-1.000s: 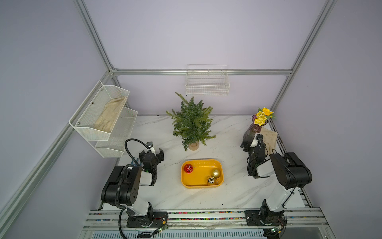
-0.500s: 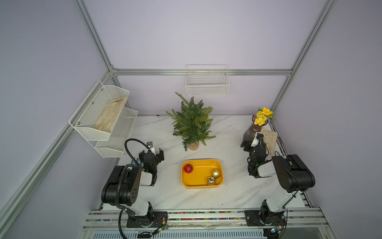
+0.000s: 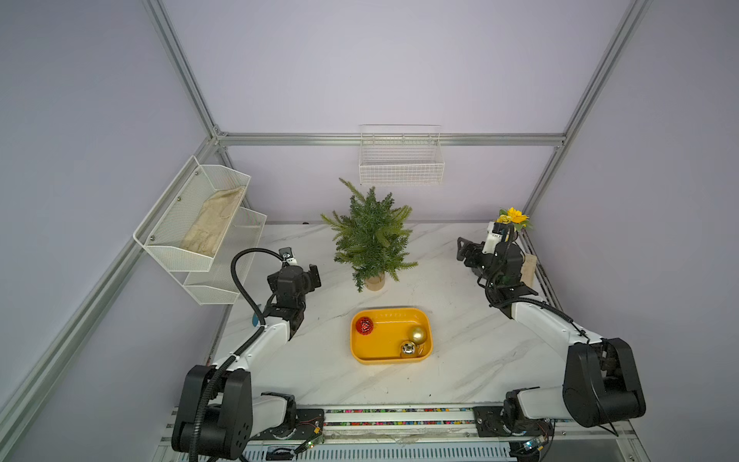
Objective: Decorate the small christmas tree with ornaments
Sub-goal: Pick up an ornament from the container.
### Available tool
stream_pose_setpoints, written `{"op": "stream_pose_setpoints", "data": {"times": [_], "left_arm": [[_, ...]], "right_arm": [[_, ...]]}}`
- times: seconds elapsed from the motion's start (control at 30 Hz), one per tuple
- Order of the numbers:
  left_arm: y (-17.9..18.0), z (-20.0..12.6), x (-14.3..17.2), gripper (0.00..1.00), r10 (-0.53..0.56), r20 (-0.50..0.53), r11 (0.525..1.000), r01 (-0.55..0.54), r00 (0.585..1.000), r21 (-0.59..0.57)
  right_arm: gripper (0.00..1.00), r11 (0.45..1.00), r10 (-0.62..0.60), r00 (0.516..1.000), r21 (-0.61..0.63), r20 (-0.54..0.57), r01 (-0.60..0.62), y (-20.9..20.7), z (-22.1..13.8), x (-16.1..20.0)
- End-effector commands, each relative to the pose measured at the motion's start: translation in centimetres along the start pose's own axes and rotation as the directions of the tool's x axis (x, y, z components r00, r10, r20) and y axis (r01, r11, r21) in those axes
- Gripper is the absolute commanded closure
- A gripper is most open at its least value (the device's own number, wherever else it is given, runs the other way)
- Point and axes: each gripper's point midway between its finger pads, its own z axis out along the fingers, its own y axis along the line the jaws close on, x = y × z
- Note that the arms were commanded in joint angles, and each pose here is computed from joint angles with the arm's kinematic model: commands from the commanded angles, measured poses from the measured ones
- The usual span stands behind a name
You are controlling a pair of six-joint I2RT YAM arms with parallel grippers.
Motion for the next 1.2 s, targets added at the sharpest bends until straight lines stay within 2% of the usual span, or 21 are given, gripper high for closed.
{"op": "stream_pose_setpoints", "data": {"times": [0.0,0.13,0.3,0.43,0.57,0.77,0.9,0.97,1.0,1.07,1.17], "left_arm": [[-3.2,-2.2,2.9,0.0,-0.028,-0.245,0.992,0.057,0.969,0.112],[-6.0,-4.8,4.9,0.0,0.023,-0.365,0.972,0.065,0.931,0.226],[-6.3,-7.1,5.4,0.0,0.029,-0.45,0.96,0.1,0.893,0.26],[-5.8,-8.4,4.7,0.0,0.049,-0.46,0.96,0.085,0.887,0.267],[-4.2,-8.9,3.7,0.0,0.035,-0.469,0.975,0.074,0.882,0.211],[-2.3,-8.1,2.6,0.0,0.026,-0.431,0.982,0.058,0.902,0.179],[-1.6,-8.1,2.4,0.0,0.016,-0.44,0.984,0.065,0.898,0.168],[-1.4,-8.1,2.6,0.0,0.014,-0.437,0.984,0.065,0.899,0.165],[-1.4,-8.2,2.7,0.0,0.015,-0.437,0.984,0.065,0.899,0.166],[-1.3,-8.3,2.8,0.0,0.027,-0.436,0.983,0.054,0.9,0.173],[-1.0,-8.4,2.7,0.0,0.037,-0.425,0.985,0.039,0.904,0.17]], "right_arm": [[0.17,0.992,0.092,0.93,-0.05,-0.357,-0.117,2.7,-1.7,7.8],[0.2,0.982,0.063,0.884,-0.128,-0.464,-0.137,6.3,-4.3,9.9],[0.19,0.968,0.06,0.81,-0.163,-0.583,-0.189,9.5,-6.8,12.8],[0.25,0.974,0.061,0.784,-0.136,-0.618,-0.183,11.6,-8.1,14.9],[0.28,0.958,0.076,0.748,-0.159,-0.659,-0.237,15.4,-9.6,17.0],[0.31,0.922,0.095,0.696,-0.2,-0.711,-0.331,21.5,-11.4,20.9],[0.31,0.961,-0.017,0.71,-0.208,-0.704,-0.183,22.6,-11.1,23.9],[0.32,0.951,-0.028,0.717,-0.24,-0.697,-0.196,23.7,-10.9,24.5],[0.32,0.948,-0.062,0.735,-0.271,-0.676,-0.169,24.6,-11.1,24.8],[0.32,0.947,-0.165,0.738,-0.314,-0.655,-0.067,25.6,-11.2,25.9],[0.32,0.881,-0.378,0.724,-0.464,-0.577,0.09,26.4,-11.2,26.2]]}}
